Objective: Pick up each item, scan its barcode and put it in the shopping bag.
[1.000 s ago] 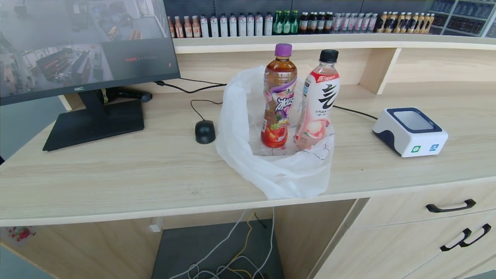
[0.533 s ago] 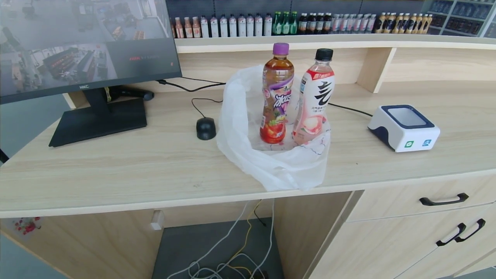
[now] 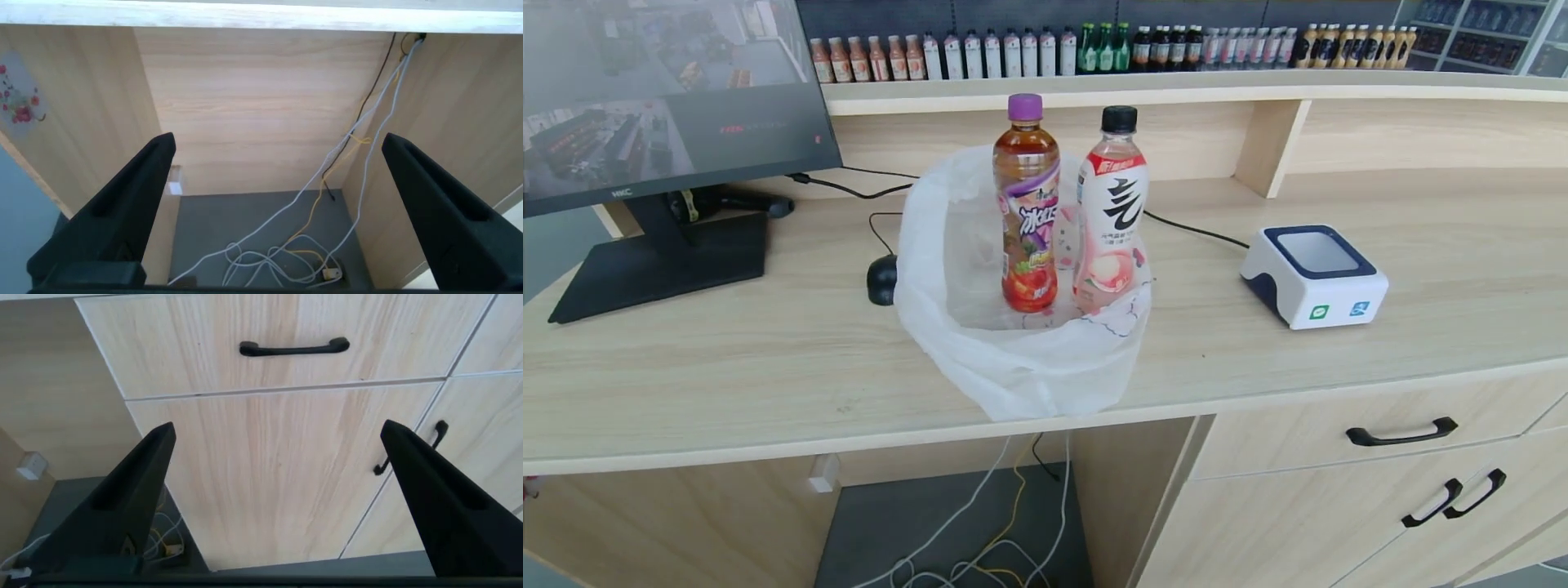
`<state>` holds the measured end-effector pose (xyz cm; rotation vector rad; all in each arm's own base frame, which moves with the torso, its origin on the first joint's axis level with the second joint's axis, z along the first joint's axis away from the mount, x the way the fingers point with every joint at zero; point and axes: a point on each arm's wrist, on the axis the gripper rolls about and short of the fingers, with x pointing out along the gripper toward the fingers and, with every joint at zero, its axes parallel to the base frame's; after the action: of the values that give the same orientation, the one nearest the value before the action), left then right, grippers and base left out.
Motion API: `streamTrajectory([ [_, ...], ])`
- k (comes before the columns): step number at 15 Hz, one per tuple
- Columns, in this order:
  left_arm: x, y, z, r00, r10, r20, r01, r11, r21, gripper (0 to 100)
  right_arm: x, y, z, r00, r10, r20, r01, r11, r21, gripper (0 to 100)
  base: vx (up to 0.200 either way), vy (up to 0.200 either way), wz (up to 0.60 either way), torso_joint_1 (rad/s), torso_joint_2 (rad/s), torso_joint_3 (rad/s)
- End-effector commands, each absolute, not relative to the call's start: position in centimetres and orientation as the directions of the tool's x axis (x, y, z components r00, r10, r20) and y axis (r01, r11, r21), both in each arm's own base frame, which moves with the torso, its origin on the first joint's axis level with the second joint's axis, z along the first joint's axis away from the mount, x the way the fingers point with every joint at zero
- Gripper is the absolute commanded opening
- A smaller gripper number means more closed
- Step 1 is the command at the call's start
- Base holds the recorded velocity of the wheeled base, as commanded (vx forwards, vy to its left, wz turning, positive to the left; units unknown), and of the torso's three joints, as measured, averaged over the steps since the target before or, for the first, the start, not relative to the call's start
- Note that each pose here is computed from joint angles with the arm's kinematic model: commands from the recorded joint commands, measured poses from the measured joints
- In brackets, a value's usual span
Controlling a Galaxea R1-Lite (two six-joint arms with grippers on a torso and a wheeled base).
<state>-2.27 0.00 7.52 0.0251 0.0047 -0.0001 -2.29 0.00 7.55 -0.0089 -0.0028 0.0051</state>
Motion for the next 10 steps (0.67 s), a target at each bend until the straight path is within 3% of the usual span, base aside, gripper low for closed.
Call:
streamTrajectory([
  [1, -2.27, 0.00, 7.52, 1.000, 0.000, -0.005, 0.000, 1.000, 0.025, 100, -2.28, 0.00, 7.56, 1.000, 0.006, 0.002, -0.006, 1.000, -0.005, 100, 0.000, -0.200, 0.00, 0.007, 0.00, -0.002],
  [10, -2.27, 0.00, 7.52, 1.000, 0.000, -0.005, 0.000, 1.000, 0.025, 100, -2.28, 0.00, 7.56, 1.000, 0.006, 0.002, -0.006, 1.000, -0.003, 100, 0.000, -0.200, 0.00, 0.002, 0.00, 0.001],
])
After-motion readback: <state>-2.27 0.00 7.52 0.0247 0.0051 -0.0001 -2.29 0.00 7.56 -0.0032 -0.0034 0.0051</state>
